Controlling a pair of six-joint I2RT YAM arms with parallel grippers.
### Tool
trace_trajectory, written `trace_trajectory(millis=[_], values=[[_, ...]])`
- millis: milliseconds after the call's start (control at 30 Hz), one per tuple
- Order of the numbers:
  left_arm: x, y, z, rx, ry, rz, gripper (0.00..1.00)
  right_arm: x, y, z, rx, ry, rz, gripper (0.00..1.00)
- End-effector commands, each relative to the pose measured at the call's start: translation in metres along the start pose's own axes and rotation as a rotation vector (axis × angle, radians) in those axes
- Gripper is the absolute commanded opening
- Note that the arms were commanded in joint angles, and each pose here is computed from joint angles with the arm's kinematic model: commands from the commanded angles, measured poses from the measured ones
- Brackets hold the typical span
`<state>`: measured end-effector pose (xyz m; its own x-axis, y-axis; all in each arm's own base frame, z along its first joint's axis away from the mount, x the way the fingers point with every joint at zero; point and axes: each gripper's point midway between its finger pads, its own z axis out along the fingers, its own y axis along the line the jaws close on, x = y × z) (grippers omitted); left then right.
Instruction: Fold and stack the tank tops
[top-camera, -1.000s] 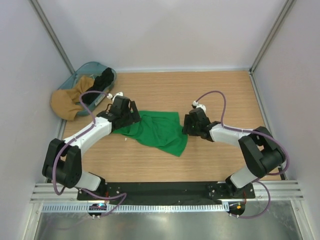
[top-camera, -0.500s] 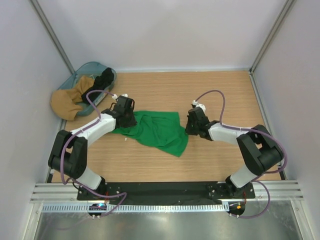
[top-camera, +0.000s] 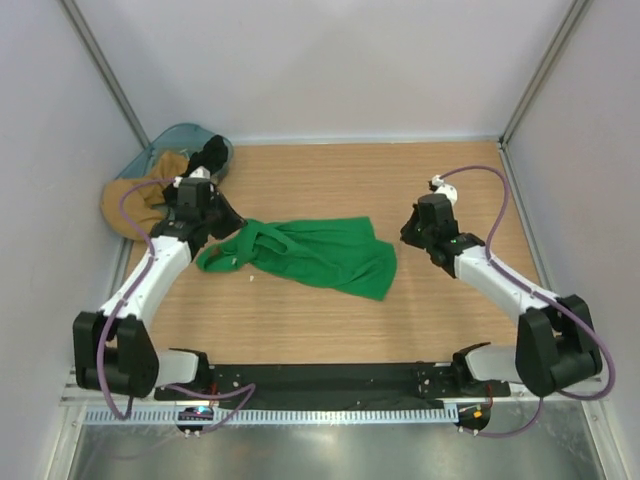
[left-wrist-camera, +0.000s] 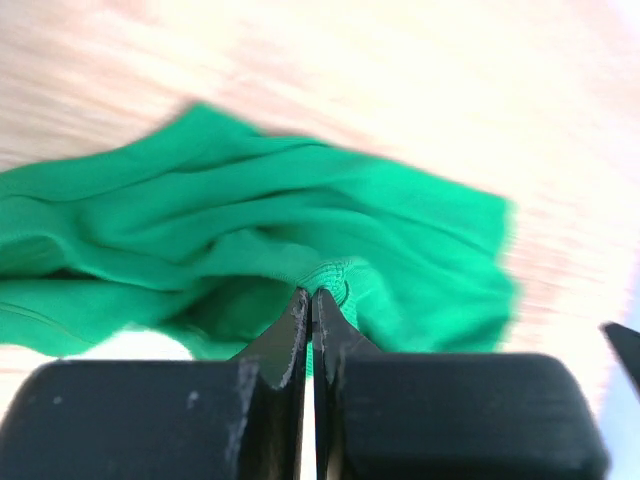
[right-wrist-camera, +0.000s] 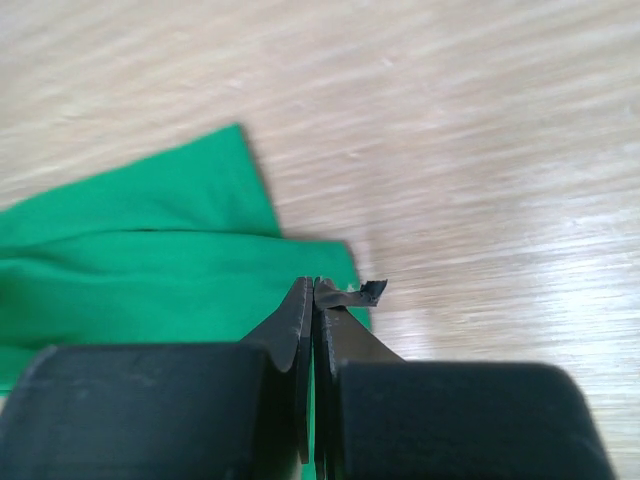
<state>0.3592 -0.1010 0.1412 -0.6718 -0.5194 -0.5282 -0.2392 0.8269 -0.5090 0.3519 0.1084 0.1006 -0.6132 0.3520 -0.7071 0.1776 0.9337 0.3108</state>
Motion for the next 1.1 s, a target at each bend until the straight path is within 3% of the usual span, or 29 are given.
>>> trace_trajectory(millis=[0,100,200,233,333,367,467,500,567,800,933,1067], values=[[-0.007,-0.030,-0.042,0.135,-0.045,-0.007,0.00,-0.034,0.033,-0.037,-0.148,-0.101,-0.004,0.01],[0.018,0.001,-0.052,0.072,-0.053,-0.022,0.00,0.000,0.022,-0.048,-0.139,-0.083,-0.040,0.01],[0.025,0.029,-0.068,-0.008,-0.136,-0.055,0.00,0.032,0.005,-0.050,-0.119,-0.041,-0.044,0.01],[0.039,0.052,-0.064,-0.076,-0.139,-0.073,0.00,0.038,0.000,-0.049,-0.112,-0.031,-0.045,0.05],[0.047,0.082,-0.071,-0.156,-0.218,-0.115,0.19,0.053,-0.009,-0.045,-0.102,-0.010,-0.056,0.23],[0.043,0.087,-0.076,-0.171,-0.258,-0.128,0.48,0.056,-0.011,-0.044,-0.099,-0.006,-0.060,0.27],[0.043,0.091,-0.081,-0.193,-0.262,-0.115,0.78,0.057,-0.010,-0.044,-0.104,0.002,-0.069,0.35],[0.039,0.085,-0.083,-0.180,-0.259,-0.106,0.80,0.058,-0.010,-0.043,-0.106,0.002,-0.070,0.38],[0.041,0.068,-0.080,-0.118,-0.193,-0.061,0.79,0.058,-0.009,-0.042,-0.109,0.001,-0.070,0.39],[0.082,0.014,-0.065,0.036,0.036,0.037,0.61,0.059,-0.009,-0.041,-0.120,-0.004,-0.068,0.40],[0.114,-0.015,-0.061,0.108,0.082,0.053,0.56,0.058,-0.008,-0.042,-0.124,-0.016,-0.062,0.40],[0.133,-0.015,-0.041,0.077,0.116,0.064,0.50,0.059,-0.010,-0.042,-0.122,-0.019,-0.062,0.38]])
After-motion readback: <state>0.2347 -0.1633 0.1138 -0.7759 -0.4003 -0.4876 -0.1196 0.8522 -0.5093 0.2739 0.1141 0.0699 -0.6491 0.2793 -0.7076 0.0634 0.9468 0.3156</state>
